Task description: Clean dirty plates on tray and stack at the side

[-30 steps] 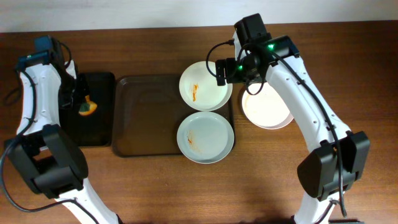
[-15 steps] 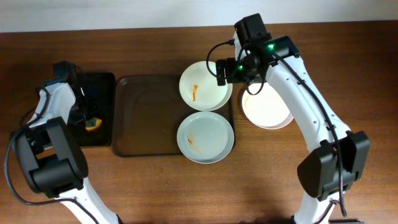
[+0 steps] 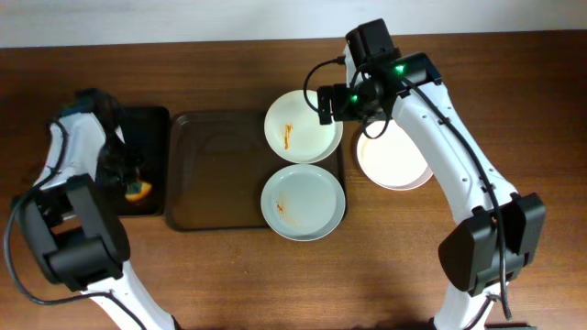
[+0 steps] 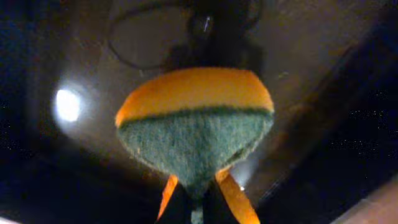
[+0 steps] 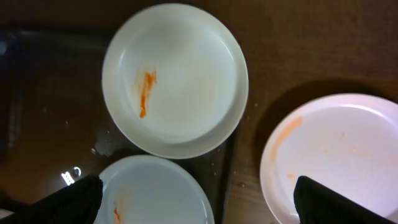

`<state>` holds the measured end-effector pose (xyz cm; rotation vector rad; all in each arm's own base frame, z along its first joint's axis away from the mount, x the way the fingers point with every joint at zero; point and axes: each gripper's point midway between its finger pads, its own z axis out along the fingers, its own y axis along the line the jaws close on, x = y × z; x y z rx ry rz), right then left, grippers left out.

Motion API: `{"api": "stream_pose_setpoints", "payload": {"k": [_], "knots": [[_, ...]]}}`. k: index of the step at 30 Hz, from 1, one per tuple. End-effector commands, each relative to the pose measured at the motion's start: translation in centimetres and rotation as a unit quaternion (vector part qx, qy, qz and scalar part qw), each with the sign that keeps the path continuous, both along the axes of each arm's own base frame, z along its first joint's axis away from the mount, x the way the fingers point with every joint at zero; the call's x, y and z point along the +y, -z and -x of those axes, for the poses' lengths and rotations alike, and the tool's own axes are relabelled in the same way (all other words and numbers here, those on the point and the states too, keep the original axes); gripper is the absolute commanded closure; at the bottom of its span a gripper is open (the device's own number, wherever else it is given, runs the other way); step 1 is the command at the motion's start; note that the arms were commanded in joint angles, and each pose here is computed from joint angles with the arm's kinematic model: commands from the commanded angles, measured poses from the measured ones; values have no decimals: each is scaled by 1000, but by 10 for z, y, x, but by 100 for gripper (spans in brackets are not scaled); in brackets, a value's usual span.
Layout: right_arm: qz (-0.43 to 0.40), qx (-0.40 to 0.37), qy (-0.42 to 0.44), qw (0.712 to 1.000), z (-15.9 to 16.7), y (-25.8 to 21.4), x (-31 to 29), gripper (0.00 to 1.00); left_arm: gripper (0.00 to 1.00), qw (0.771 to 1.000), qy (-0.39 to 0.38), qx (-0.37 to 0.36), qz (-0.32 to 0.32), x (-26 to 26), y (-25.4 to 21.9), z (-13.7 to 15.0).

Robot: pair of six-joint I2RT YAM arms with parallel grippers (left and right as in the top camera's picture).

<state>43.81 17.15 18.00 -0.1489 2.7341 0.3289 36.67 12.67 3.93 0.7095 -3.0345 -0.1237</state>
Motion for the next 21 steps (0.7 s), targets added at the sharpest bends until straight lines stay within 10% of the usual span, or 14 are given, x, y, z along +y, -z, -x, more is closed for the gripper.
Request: {"api": "stream_pose_setpoints", "payload": {"k": [1,21], "knots": [[-11,-8,-8,1000,-3,-4,6,2,99,996,58,-71,25,-7,-64,-40],[55,109,30,992,-26,158,1,50,99,978,128,-130,100,-38,-100,-61]]}}
